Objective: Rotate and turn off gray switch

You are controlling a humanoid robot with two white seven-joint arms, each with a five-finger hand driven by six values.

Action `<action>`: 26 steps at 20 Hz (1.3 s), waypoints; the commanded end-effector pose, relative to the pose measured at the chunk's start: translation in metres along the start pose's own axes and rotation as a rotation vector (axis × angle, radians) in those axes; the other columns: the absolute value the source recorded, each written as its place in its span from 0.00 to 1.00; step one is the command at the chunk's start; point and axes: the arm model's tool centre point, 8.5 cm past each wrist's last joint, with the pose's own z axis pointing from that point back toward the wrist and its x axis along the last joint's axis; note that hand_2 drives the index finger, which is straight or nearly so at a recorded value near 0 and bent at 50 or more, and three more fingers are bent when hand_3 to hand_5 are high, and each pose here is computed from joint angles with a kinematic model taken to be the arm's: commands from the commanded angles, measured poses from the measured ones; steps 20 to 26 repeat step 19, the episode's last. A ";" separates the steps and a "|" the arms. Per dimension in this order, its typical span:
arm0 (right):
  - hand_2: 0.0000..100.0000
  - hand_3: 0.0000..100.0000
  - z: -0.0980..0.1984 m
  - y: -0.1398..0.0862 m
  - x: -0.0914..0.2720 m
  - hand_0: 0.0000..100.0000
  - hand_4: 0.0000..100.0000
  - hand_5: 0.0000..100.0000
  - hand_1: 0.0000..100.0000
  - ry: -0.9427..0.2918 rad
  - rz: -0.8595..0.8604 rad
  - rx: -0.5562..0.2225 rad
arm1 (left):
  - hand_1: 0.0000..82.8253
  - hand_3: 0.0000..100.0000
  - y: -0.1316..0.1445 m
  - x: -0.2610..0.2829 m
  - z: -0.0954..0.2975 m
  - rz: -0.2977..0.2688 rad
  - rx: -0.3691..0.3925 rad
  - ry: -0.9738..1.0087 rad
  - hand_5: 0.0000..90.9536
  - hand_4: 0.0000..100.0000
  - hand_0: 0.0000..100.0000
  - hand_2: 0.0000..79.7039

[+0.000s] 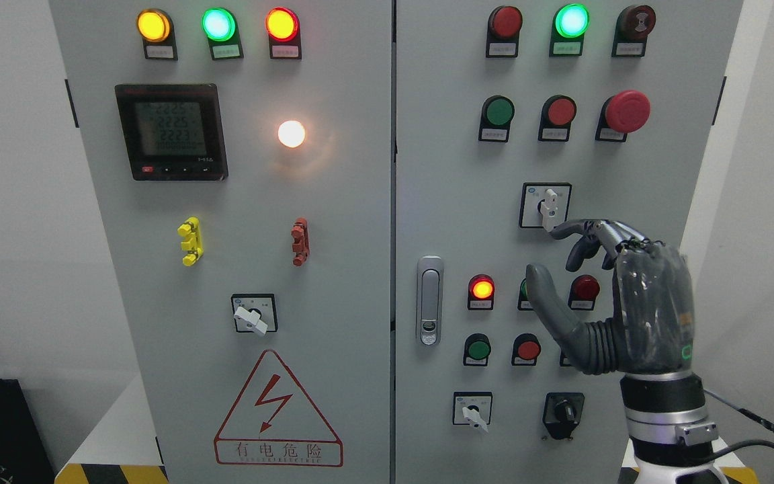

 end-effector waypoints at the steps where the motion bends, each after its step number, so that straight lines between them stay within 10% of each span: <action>1: 0.15 0.20 0.011 -0.026 -0.014 0.29 0.07 0.01 0.19 -0.032 0.104 0.030 | 0.47 0.00 0.000 0.014 -0.001 0.029 -0.002 -0.032 0.00 0.00 0.12 0.00; 26: 0.12 0.11 0.034 -0.024 -0.021 0.26 0.00 0.00 0.26 -0.022 0.136 0.094 | 0.47 0.00 0.001 0.014 -0.002 0.029 0.000 -0.032 0.00 0.00 0.12 0.00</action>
